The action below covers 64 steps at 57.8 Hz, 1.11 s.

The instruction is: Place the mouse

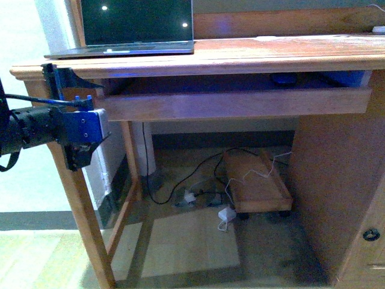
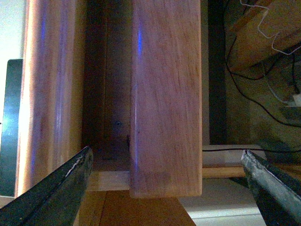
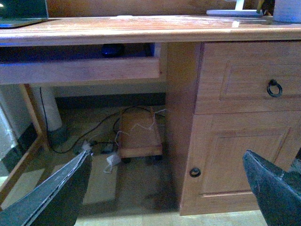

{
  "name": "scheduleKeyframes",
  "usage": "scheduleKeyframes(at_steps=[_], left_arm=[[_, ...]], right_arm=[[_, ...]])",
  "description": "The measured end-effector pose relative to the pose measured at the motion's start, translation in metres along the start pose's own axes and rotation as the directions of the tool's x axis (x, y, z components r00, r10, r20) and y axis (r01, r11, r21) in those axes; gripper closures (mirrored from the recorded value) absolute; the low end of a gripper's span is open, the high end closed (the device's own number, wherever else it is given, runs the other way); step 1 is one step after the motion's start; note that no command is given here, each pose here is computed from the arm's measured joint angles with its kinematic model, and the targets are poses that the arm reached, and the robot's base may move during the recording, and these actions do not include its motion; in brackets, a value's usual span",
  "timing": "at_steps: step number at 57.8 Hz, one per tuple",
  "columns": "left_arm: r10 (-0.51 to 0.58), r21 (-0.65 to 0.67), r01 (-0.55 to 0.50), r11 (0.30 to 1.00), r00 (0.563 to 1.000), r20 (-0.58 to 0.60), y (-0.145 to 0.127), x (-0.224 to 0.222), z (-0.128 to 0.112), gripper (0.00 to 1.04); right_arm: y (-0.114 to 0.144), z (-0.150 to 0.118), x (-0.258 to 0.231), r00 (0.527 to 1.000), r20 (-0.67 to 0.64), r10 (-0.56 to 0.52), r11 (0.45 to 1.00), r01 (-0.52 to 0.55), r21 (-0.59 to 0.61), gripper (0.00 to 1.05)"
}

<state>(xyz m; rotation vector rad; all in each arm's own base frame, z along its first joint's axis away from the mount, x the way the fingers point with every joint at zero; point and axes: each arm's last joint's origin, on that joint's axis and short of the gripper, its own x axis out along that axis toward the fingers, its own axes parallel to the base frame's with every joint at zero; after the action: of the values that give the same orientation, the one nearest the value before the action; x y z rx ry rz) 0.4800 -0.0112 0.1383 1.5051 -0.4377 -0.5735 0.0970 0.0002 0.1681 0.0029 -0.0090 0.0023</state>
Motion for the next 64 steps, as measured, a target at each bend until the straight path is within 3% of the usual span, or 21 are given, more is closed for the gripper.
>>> scheduleKeyframes(at_steps=[30,41,51,64], left_arm=[[0.027,0.079,-0.031,0.996,0.998,0.047,-0.016,0.046,-0.026,0.08],[-0.007,0.098,0.002,0.995,0.999,0.048,-0.021,0.051,-0.027,0.08],[-0.139,-0.136,0.134,0.982,0.990,-0.033,-0.014,0.045,-0.014,0.08],[-0.313,-0.434,0.273,0.859,0.950,-0.022,0.007,0.025,0.005,0.08]], right_arm=[[0.000,0.000,0.000,1.000,0.000,0.000,1.000,0.000,0.000,0.08],[0.000,0.000,0.000,1.000,0.000,0.000,1.000,0.000,0.000,0.08],[0.000,0.000,0.000,1.000,0.000,0.000,1.000,0.000,0.000,0.08],[0.000,0.000,0.000,1.000,0.000,0.000,1.000,0.000,0.000,0.08]])
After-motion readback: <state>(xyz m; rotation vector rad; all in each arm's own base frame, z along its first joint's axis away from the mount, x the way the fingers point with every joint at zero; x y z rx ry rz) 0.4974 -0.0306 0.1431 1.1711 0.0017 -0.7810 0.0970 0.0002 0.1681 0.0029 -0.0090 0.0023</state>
